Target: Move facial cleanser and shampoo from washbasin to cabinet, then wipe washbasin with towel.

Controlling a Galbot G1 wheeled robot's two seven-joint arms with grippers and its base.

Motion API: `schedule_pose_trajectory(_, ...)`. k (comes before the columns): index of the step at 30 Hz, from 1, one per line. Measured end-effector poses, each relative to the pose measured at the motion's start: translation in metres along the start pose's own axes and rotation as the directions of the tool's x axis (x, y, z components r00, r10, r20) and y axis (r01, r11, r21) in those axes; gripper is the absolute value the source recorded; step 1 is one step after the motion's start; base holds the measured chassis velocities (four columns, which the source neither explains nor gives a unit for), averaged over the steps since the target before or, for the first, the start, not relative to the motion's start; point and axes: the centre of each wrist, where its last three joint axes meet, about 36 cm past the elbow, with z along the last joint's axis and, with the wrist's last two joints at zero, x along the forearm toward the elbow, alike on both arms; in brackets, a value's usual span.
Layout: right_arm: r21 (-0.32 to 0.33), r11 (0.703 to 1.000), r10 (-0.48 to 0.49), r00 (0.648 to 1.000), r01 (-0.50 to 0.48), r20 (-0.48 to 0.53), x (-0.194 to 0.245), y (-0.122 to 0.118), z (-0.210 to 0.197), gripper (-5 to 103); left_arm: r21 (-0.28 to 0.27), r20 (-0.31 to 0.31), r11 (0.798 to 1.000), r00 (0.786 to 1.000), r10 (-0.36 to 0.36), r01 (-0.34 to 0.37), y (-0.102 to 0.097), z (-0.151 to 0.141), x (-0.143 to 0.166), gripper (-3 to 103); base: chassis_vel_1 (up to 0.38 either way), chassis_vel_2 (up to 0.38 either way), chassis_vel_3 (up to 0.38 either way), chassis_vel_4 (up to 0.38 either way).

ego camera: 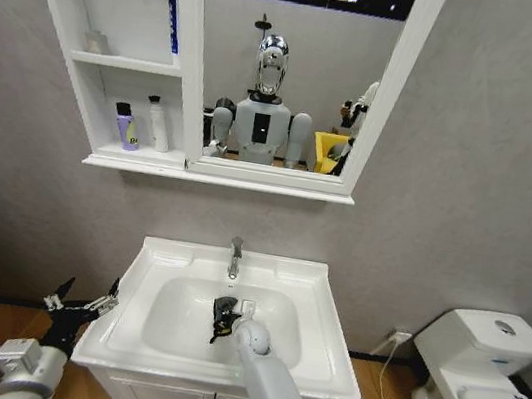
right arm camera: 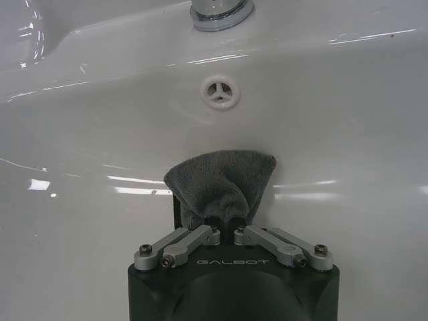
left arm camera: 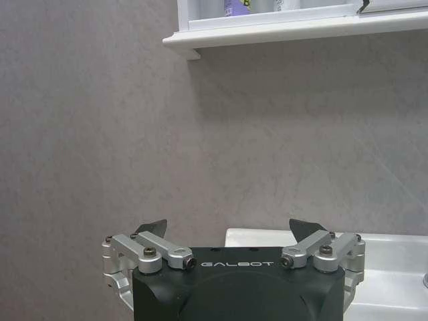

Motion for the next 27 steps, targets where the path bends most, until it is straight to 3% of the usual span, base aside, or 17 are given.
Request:
schedule_pose_trajectory(13,-0.038,0.993,0.109,0.994,-0.109,0.021,0.035,-0.077,0.014,4,0.0,0.0,1.0,1.0,0.0,0.0,0.0,0.0,0.0,100,0.0,0.0,0.0,0.0)
schedule_pose_trajectory(19,-0.035,0.989,0.148,0.988,-0.146,0.035,0.047,-0.09,0.011,4,0.0,0.0,1.0,1.0,0.0,0.0,0.0,0.0,0.0,100,0.0,0.0,0.0,0.0)
schedule_pose_trajectory(25,0.021,0.97,0.24,0.968,-0.242,0.067,0.064,-0.099,0.005,4,0.0,0.0,1.0,1.0,0.0,0.0,0.0,0.0,0.0,100,0.0,0.0,0.0,0.0)
schedule_pose_trajectory(27,0.055,0.961,0.262,0.953,-0.273,0.152,0.068,-0.102,0.002,4,0.0,0.0,1.0,1.0,0.0,0.0,0.0,0.0,0.0,100,0.0,0.0,0.0,0.0)
